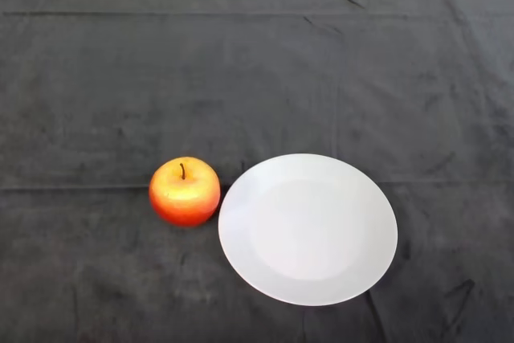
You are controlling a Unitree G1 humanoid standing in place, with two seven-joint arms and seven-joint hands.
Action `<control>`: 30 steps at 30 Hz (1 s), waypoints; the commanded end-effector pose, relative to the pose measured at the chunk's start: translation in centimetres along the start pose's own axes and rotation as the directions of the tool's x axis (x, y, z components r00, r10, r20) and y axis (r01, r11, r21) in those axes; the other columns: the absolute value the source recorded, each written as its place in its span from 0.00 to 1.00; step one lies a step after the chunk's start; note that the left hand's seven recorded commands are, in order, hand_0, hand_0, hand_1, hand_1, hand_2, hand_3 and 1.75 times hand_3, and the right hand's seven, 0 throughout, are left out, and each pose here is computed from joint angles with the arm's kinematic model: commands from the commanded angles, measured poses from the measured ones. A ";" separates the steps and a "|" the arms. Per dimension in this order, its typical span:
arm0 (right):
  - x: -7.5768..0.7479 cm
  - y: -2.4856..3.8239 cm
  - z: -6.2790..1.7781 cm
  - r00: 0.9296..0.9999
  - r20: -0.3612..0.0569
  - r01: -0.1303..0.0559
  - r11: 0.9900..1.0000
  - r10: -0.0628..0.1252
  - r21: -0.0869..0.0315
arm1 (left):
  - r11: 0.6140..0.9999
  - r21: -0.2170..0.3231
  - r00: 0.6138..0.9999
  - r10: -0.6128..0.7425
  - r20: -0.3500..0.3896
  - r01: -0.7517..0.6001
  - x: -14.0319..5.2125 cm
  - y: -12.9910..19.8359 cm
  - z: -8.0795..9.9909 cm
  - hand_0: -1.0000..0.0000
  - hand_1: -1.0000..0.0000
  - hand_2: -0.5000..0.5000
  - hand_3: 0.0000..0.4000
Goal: Move the apple to the plate
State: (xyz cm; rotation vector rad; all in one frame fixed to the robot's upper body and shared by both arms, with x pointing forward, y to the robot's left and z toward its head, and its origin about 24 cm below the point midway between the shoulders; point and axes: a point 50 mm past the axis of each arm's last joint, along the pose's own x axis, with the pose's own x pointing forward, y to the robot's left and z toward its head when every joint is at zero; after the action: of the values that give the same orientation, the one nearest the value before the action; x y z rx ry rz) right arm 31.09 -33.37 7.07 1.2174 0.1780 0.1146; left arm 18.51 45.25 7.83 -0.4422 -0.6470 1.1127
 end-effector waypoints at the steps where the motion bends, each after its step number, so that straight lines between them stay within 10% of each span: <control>1: -0.18 0.65 1.03 0.999 0.035 -0.026 1.000 0.026 0.001 | 0.998 0.019 0.998 -0.057 -0.029 0.058 -0.8 -1.4 -1.3 1.00 1.00 0.50 0.00; 17: -0.18 0.64 1.01 0.999 0.035 -0.026 1.000 0.026 -0.001 | 0.914 0.147 0.924 -0.361 -0.128 0.378 -4.2 -5.7 -4.6 1.00 1.00 0.50 0.00; 30: -0.17 0.63 1.00 0.999 0.036 -0.025 1.000 0.025 -0.002 | 0.765 0.145 0.770 -0.583 -0.260 0.628 -8.8 -9.6 -8.0 1.00 1.00 0.50 0.00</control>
State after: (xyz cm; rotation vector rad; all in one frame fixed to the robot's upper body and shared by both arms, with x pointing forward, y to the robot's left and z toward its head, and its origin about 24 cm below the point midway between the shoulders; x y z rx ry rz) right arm 31.09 -33.37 7.07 1.2173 0.1778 0.1146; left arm 27.04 33.38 3.82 -0.1491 -0.3435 0.5229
